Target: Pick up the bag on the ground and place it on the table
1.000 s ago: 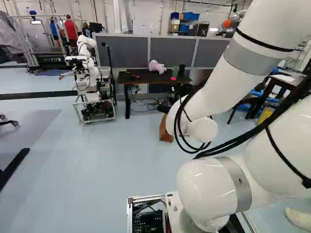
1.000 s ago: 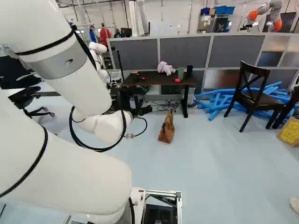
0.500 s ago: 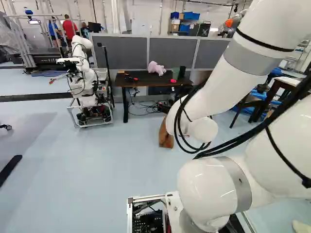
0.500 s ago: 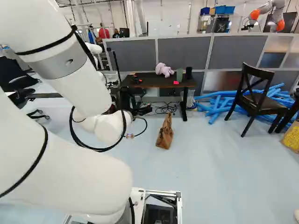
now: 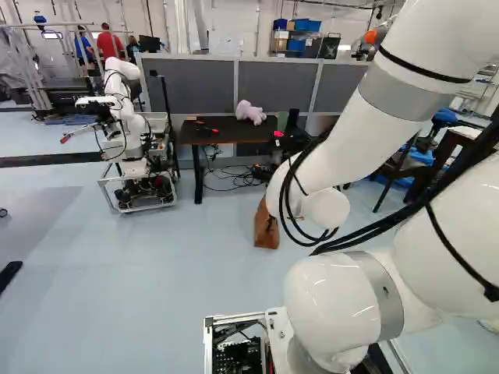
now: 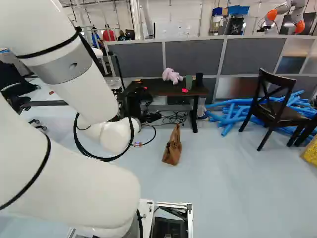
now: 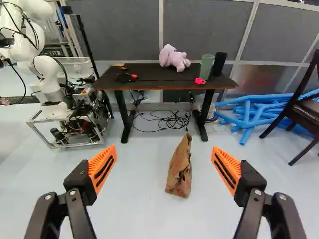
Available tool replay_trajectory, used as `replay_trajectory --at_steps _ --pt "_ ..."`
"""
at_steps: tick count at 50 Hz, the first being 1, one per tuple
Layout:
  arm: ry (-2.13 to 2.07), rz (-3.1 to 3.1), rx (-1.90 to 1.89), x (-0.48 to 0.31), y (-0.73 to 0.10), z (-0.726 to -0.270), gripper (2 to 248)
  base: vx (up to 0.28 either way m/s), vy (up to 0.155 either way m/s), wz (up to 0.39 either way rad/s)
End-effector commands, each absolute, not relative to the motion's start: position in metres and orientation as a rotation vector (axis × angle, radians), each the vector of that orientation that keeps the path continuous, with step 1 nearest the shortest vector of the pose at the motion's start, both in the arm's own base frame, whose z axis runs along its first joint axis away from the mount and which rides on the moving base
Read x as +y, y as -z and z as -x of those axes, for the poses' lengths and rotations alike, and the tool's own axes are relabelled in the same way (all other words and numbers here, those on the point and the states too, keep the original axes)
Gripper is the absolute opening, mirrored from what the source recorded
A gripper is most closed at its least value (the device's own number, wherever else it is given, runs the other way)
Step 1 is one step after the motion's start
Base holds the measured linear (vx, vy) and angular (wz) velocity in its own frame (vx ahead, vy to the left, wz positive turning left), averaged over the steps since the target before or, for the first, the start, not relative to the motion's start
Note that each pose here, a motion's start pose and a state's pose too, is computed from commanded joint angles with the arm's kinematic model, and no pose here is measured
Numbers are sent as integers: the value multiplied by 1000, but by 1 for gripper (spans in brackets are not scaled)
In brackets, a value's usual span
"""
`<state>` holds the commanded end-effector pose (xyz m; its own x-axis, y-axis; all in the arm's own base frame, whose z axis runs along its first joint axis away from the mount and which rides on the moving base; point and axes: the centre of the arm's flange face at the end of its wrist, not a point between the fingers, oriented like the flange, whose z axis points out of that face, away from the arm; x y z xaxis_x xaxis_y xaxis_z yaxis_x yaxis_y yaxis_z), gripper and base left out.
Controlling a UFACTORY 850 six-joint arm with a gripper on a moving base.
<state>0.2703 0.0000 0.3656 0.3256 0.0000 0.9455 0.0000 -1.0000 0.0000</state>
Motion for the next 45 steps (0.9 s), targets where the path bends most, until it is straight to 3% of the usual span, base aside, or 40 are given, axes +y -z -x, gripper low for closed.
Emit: replay_trajectory --at_steps 45 --pt "-1824 -2558 0 0 -366 -270 247 183 -64 -152"
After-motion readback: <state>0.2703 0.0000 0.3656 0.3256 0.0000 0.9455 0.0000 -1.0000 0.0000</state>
